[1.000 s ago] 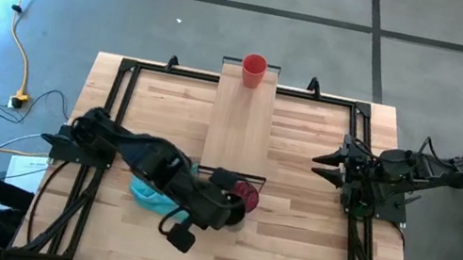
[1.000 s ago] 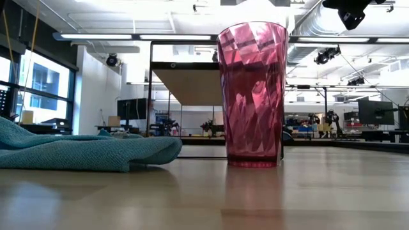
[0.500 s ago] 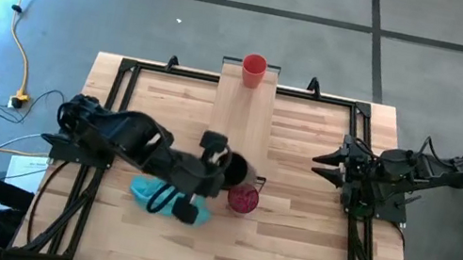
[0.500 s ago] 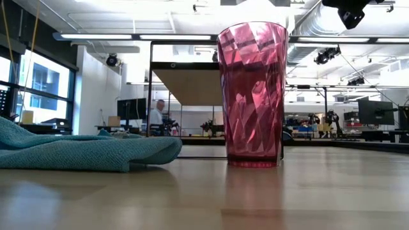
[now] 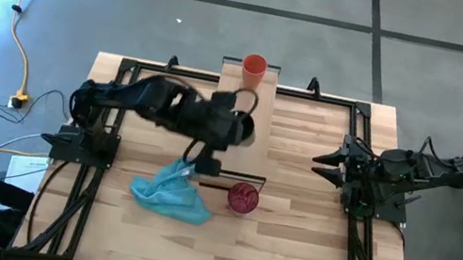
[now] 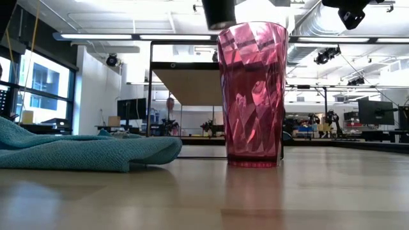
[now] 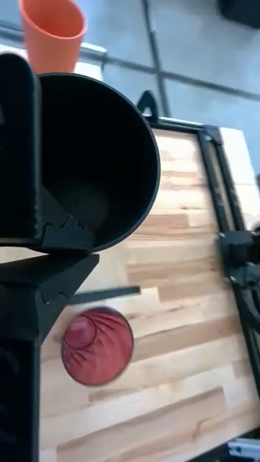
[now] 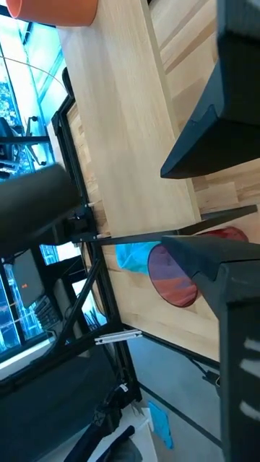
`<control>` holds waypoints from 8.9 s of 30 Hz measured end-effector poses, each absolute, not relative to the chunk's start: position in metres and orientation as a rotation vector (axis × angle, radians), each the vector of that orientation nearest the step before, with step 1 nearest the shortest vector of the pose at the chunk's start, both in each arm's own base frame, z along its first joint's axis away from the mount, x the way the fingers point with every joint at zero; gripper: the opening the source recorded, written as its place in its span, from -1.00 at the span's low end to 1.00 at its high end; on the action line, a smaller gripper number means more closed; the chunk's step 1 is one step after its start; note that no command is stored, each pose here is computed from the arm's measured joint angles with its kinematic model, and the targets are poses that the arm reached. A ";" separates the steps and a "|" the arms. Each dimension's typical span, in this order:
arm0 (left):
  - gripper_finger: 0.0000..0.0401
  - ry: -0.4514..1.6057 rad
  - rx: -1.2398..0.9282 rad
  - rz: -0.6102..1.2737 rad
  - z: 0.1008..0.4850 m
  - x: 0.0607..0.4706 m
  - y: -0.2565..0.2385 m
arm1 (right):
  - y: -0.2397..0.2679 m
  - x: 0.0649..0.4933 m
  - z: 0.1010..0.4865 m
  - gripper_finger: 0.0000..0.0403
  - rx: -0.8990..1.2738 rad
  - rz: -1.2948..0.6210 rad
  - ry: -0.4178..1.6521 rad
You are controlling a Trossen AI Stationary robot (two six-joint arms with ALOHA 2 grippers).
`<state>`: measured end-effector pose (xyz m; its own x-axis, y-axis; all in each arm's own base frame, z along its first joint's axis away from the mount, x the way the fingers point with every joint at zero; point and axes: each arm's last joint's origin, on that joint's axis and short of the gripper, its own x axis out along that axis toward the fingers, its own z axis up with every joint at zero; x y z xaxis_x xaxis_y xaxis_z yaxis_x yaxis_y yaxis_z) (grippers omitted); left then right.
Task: Stack small to large cups/mugs on shelf
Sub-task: Put the black cup on the shelf, then put the red cup on the shelf
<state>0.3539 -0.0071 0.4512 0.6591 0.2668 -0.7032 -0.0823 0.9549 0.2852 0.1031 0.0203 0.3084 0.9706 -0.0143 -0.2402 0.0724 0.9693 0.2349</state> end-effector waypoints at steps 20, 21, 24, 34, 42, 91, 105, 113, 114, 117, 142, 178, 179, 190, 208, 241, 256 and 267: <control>-1.00 0.853 0.066 0.246 0.450 0.341 0.097 | 0.027 0.129 0.297 -0.35 0.211 -0.061 0.350; -1.00 0.853 0.060 0.247 0.450 0.340 0.099 | 0.028 0.130 0.296 -0.35 0.207 -0.061 0.354; -1.00 0.859 0.053 0.257 0.448 0.340 0.105 | 0.029 0.134 0.295 -0.35 0.201 -0.062 0.366; -1.00 0.890 0.008 0.224 0.434 0.349 0.121 | 0.031 0.143 0.293 -0.35 0.199 -0.062 0.366; -1.00 0.939 -0.005 0.202 0.421 0.358 0.128 | 0.032 0.147 0.292 -0.35 0.200 -0.063 0.372; -1.00 1.027 -0.040 0.150 0.388 0.380 0.140 | 0.033 0.148 0.291 -0.35 0.185 -0.061 0.379; -0.97 1.046 -0.051 0.127 0.382 0.382 0.141 | 0.033 0.148 0.291 -0.35 0.181 -0.060 0.379; -0.77 1.051 -0.056 0.122 0.381 0.382 0.141 | 0.033 0.148 0.291 -0.35 0.182 -0.060 0.379; -0.75 1.051 -0.056 0.122 0.381 0.382 0.141 | 0.033 0.148 0.291 -0.35 0.185 -0.061 0.379; -0.67 1.051 -0.056 0.122 0.382 0.382 0.141 | 0.033 0.148 0.291 -0.35 0.185 -0.061 0.379; -0.51 0.989 -0.010 0.170 0.409 0.363 0.135 | 0.033 0.148 0.291 -0.35 0.176 -0.060 0.382; -0.52 0.752 -0.172 -0.132 0.523 0.197 -0.007 | 0.077 0.205 0.287 -0.35 0.266 0.244 0.339; -0.52 0.750 -0.174 -0.138 0.524 0.194 -0.012 | 0.081 0.210 0.288 -0.35 0.243 0.252 0.348; -0.52 0.733 -0.177 -0.129 0.528 0.176 -0.053 | 0.101 0.260 0.314 -0.35 -0.137 0.218 0.571; -0.52 0.702 -0.153 -0.107 0.525 0.158 -0.104 | 0.128 0.292 0.317 -0.35 -0.219 0.347 0.909; -0.52 0.710 -0.135 0.087 0.477 0.150 -0.162 | 0.135 0.316 0.279 -0.35 -0.350 0.327 0.982; -0.52 0.633 -0.155 0.099 0.479 0.137 -0.172 | 0.135 0.326 0.262 -0.35 -0.347 0.333 1.031; -0.52 0.626 -0.150 0.101 0.479 0.135 -0.173 | 0.135 0.328 0.258 -0.53 -0.332 0.337 1.047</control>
<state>0.1347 -0.1731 0.4788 0.8059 0.0485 -0.5901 -0.1389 0.9843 -0.1088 0.3281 0.1352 0.2579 0.4588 0.1115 -0.8815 -0.4230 0.8999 -0.1063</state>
